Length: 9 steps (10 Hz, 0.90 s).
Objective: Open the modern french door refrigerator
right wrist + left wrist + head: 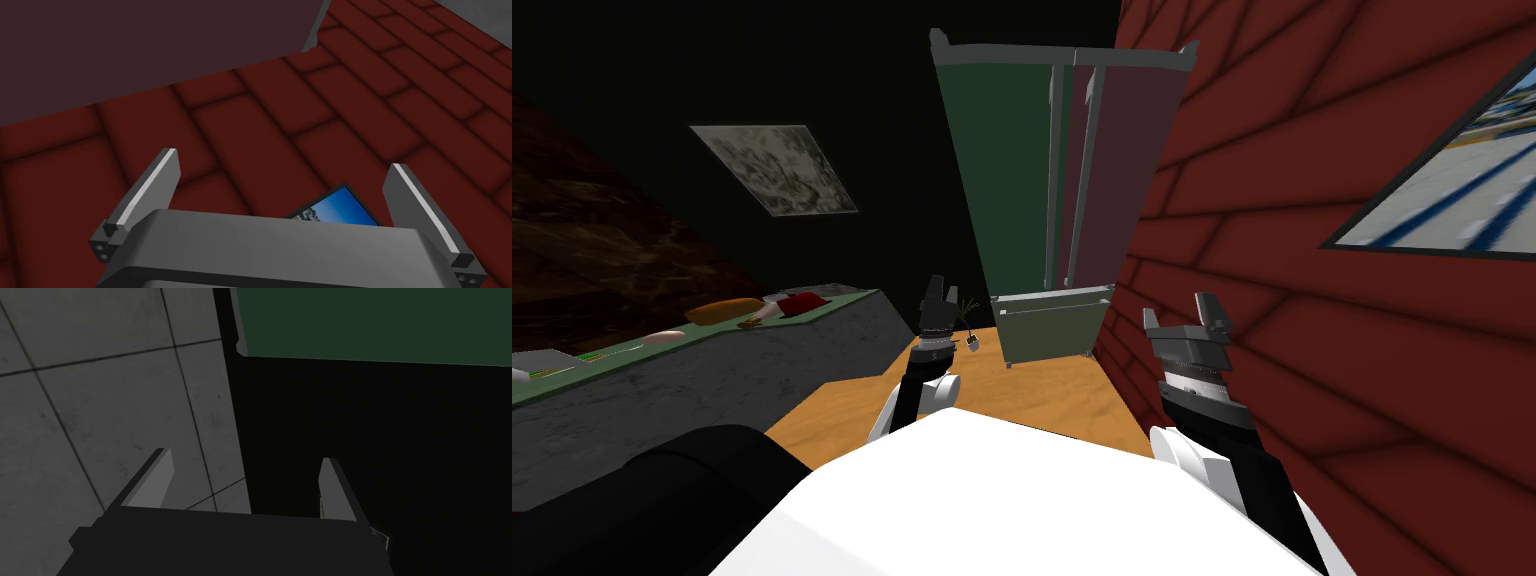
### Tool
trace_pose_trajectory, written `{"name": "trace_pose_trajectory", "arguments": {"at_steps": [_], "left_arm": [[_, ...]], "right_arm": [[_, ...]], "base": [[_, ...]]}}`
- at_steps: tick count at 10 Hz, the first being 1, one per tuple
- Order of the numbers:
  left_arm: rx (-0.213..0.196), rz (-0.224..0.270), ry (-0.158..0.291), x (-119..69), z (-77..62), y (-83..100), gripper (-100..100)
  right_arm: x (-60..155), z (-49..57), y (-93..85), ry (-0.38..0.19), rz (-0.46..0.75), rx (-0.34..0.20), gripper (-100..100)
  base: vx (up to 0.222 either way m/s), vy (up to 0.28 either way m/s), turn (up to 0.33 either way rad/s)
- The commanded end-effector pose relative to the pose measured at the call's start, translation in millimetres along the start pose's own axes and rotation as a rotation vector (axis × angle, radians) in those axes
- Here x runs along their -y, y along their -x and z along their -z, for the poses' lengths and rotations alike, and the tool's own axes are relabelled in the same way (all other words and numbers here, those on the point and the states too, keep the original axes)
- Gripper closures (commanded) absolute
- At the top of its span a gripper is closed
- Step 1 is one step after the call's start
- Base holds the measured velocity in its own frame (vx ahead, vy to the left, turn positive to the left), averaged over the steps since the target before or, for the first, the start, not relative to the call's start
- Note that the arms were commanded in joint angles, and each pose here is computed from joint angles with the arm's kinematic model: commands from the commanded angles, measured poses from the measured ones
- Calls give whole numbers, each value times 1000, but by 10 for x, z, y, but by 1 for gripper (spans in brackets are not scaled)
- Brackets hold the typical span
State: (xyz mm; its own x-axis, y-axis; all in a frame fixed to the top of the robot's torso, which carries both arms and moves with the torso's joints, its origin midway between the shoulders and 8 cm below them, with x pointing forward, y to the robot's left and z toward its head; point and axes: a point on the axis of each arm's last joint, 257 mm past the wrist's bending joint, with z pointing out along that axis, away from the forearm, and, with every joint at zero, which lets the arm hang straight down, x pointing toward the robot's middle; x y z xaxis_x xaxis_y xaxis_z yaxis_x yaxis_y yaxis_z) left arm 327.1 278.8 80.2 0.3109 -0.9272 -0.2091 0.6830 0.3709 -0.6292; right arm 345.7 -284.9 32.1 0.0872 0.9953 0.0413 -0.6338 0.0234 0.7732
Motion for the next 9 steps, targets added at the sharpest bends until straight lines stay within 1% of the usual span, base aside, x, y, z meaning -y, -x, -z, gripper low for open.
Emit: {"name": "trace_pose_trajectory", "arguments": {"at_steps": [1,9], "left_arm": [[0,0,0,0,0,0,0],[0,0,0,2,-1,0,0]], "right_arm": [[0,0,0,0,0,0,0],[-2,0,0,0,0,0,0]], "base": [[0,0,0],[0,0,0]]}}
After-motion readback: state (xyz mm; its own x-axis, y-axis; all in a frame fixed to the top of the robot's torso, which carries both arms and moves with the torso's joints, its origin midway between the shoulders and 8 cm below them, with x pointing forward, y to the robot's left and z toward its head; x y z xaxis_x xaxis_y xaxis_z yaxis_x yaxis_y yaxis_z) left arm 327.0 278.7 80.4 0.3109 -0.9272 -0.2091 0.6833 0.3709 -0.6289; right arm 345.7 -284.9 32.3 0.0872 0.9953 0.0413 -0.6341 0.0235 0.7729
